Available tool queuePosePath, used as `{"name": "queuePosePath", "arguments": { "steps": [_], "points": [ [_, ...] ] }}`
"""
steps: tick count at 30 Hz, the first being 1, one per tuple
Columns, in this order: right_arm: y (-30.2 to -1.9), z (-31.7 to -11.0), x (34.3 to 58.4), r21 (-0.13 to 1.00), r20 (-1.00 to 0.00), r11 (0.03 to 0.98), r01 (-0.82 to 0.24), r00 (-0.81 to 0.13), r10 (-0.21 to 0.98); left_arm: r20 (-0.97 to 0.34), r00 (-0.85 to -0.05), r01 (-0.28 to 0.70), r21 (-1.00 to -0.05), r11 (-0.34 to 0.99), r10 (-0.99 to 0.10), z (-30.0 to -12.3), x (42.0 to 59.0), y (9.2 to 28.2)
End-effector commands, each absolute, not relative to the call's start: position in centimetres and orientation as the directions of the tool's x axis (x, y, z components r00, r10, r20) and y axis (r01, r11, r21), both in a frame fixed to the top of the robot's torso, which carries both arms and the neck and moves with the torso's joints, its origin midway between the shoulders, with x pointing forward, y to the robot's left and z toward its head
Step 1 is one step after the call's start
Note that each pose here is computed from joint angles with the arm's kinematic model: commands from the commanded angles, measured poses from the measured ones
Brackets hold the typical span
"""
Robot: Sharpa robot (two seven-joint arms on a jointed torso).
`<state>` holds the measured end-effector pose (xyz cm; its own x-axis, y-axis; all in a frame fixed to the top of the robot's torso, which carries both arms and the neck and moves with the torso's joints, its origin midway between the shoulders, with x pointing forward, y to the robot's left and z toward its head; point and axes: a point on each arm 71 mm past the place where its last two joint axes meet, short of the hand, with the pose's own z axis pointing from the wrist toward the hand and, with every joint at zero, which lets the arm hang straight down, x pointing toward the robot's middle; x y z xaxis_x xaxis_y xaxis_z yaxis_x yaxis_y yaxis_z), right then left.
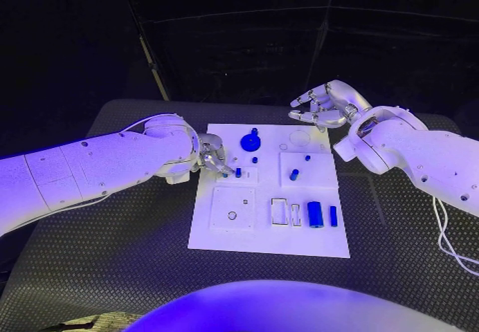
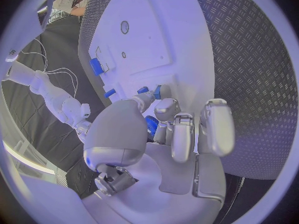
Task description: Assemble the parts on the task board
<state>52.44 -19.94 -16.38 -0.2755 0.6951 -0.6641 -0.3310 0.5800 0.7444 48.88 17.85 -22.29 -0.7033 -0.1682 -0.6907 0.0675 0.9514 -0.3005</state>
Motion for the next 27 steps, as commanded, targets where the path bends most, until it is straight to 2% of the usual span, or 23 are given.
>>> {"name": "queuePosePath", "arguments": {
  "steps": [1,27],
  "points": [
    [-19.8,-16.2,52.4,0.744,-0.664,0.575,-0.341,-0.279,0.693,-0.665,-0.737,0.085,-0.270,0.959,-0.121,-23.2,48.4,17.7],
    [-19.7,-16.5,52.4,0.745,-0.663,0.574,-0.340,-0.281,0.694,-0.688,-0.708,0.057,-0.283,0.957,-0.161,-22.8,48.6,18.9]
  ]
}}
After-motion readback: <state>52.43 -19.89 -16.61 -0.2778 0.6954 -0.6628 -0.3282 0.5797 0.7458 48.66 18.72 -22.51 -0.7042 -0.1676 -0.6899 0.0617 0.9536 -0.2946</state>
